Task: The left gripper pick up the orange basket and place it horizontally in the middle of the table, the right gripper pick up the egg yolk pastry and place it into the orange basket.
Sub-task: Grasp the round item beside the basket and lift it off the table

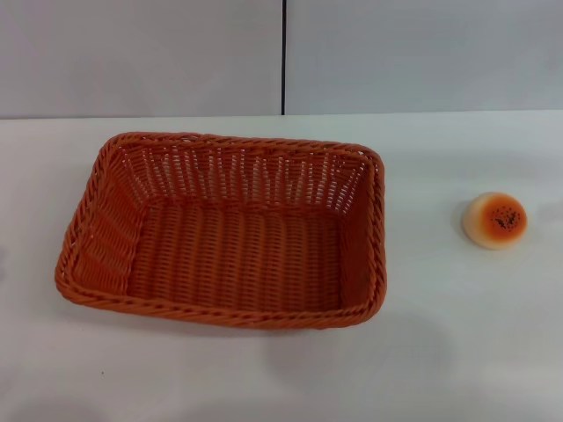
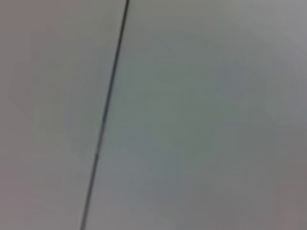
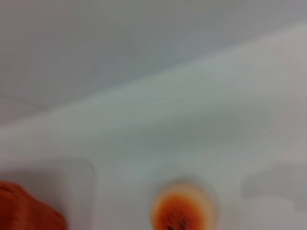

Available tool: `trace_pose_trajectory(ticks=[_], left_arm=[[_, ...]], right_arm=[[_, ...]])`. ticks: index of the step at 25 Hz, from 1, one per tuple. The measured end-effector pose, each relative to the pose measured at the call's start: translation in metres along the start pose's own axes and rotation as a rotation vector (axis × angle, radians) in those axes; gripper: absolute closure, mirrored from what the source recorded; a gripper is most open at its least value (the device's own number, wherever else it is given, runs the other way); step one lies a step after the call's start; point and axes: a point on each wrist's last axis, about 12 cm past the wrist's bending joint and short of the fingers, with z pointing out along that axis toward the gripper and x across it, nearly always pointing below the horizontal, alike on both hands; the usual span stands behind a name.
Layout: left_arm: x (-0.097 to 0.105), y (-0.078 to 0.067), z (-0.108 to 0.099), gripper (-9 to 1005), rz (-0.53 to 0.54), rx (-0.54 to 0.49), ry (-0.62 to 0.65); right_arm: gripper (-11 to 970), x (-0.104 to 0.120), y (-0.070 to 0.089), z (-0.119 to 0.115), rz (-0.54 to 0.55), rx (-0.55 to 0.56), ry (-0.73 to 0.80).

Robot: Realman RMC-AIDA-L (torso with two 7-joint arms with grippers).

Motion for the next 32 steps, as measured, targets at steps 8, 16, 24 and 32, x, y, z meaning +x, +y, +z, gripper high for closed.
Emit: trace_pose_trajectory(ticks=[8,16,24,32], left_arm=[[0.014,-0.006,-0.01,183,0.048,-0.109,-0.027],[0.014,-0.001,-0.014,183,0.054,-0.144,-0.015],[0.014,0.002,-0.009,183,0.07,-0.154,-0.003],[0.013,0.003,-0.004,183,0.083,-0.143,-0.007]], right_arm=[[307,-0.014,0.017,0.029,-0.004,0.078,0.081],[317,-0.019,0.022,0.068,-0.037,0.025,0.072],[326,-0.02,0.029,0.091,-0.054,0.014,0.084],[335,-0.018,0.032,0.099,-0.061,0.009,0.094]])
